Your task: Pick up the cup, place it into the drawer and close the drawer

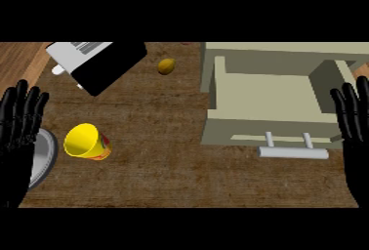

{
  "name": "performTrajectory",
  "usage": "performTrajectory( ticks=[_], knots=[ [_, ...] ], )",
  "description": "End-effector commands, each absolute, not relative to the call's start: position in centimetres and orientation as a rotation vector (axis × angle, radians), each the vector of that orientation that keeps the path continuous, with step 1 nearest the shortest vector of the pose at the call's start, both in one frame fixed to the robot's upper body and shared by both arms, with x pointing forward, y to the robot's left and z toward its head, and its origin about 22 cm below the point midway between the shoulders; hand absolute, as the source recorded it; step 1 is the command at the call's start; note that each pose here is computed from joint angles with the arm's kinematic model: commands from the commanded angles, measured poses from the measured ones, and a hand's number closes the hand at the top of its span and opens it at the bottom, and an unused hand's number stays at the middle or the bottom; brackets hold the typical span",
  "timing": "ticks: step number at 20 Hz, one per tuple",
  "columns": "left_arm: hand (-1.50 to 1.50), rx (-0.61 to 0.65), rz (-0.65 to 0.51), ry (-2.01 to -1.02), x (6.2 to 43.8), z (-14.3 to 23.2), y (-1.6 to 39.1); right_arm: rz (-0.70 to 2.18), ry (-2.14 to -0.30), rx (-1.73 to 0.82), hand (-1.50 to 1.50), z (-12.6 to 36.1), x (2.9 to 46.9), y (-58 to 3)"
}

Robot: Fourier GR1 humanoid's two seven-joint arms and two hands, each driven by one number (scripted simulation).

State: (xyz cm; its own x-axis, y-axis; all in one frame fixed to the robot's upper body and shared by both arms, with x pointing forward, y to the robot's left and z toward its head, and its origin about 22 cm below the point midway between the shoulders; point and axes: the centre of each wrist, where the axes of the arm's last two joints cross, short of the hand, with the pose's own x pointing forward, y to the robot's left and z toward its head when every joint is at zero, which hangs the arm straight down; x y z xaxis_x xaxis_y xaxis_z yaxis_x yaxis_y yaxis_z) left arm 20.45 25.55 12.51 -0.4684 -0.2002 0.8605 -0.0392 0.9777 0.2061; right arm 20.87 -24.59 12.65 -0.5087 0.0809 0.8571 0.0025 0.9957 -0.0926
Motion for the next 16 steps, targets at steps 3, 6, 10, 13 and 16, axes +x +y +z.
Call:
performTrajectory(
  ticks=[3,6,10,13,16],
  knots=[
    [-1.50,0.124,-0.138,-2.068,19.4,11.6,29.1,0.122,-2.108,-0.032,-1.50,11.8,22.2,-24.1],
    [-1.50,0.063,-0.113,-2.109,20.0,12.6,30.9,0.105,-2.143,-0.041,-1.50,13.3,22.4,-23.9],
    [-1.50,-0.013,0.208,-1.879,20.7,9.2,31.6,0.247,-1.956,0.053,-1.50,11.8,22.3,-23.2],
    [-1.50,-0.046,0.226,-1.864,22.6,8.7,32.3,0.248,-1.953,0.089,-1.50,12.6,24.9,-23.4],
    [-1.50,0.006,0.208,-1.847,22.5,6.4,33.8,0.244,-1.947,0.084,-1.50,12.7,24.2,-24.2]
  ],
)
